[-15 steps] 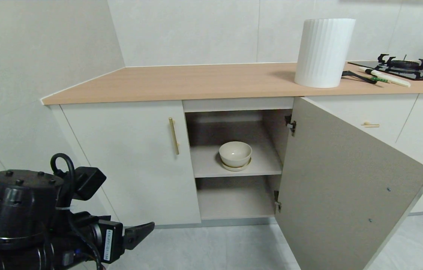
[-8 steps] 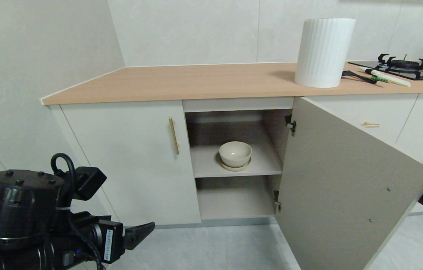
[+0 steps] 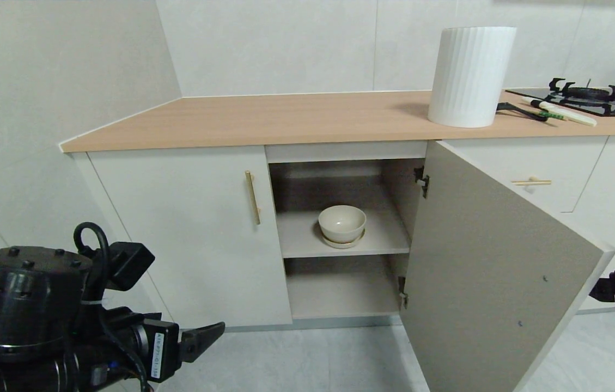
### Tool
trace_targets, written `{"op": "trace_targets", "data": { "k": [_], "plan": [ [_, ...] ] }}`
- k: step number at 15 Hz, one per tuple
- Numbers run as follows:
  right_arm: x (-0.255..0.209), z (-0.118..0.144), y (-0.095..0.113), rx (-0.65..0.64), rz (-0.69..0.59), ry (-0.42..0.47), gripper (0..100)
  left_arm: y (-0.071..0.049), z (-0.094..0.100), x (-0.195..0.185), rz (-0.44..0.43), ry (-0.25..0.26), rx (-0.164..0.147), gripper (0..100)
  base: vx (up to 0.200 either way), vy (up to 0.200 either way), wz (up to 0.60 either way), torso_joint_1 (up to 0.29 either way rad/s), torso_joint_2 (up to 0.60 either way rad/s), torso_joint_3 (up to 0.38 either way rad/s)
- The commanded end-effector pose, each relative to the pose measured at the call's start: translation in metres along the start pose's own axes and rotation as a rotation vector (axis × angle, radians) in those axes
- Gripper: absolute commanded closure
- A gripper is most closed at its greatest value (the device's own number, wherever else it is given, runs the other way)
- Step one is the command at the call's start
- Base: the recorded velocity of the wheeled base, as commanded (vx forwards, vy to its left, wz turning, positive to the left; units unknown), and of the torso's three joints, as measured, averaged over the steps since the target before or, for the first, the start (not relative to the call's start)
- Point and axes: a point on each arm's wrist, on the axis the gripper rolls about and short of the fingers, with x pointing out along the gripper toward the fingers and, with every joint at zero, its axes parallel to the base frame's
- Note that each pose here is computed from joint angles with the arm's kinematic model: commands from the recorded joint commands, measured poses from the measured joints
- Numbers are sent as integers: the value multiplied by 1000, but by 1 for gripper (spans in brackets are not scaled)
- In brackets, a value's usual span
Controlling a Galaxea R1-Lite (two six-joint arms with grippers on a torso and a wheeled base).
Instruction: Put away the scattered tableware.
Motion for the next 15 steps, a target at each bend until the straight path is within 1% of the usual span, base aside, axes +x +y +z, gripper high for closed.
{"op": "trace_targets", "data": {
  "k": [1,6,7,8,11,13,15],
  "plan": [
    [-1,-1,7,-8,32,0,0,0,0,0,0,-1,0,0,0,0,0,0,0,0],
    [-7,-8,33,1,155,16,0,0,0,0,0,-1,0,0,0,0,0,0,0,0],
    [-7,-8,33,1,155,16,0,0,0,0,0,-1,0,0,0,0,0,0,0,0],
    [-10,-9,43,26,235,27,0,0,0,0,0,-1,0,0,0,0,0,0,0,0],
    [-12,-9,49,63,345,35,0,0,0,0,0,-1,0,0,0,0,0,0,0,0],
    [-11,-10,52,72,385,45,0,0,0,0,0,1,0,0,0,0,0,0,0,0],
    [-6,-14,60,84,409,60,0,0,0,0,0,-1,0,0,0,0,0,0,0,0]
  ]
}}
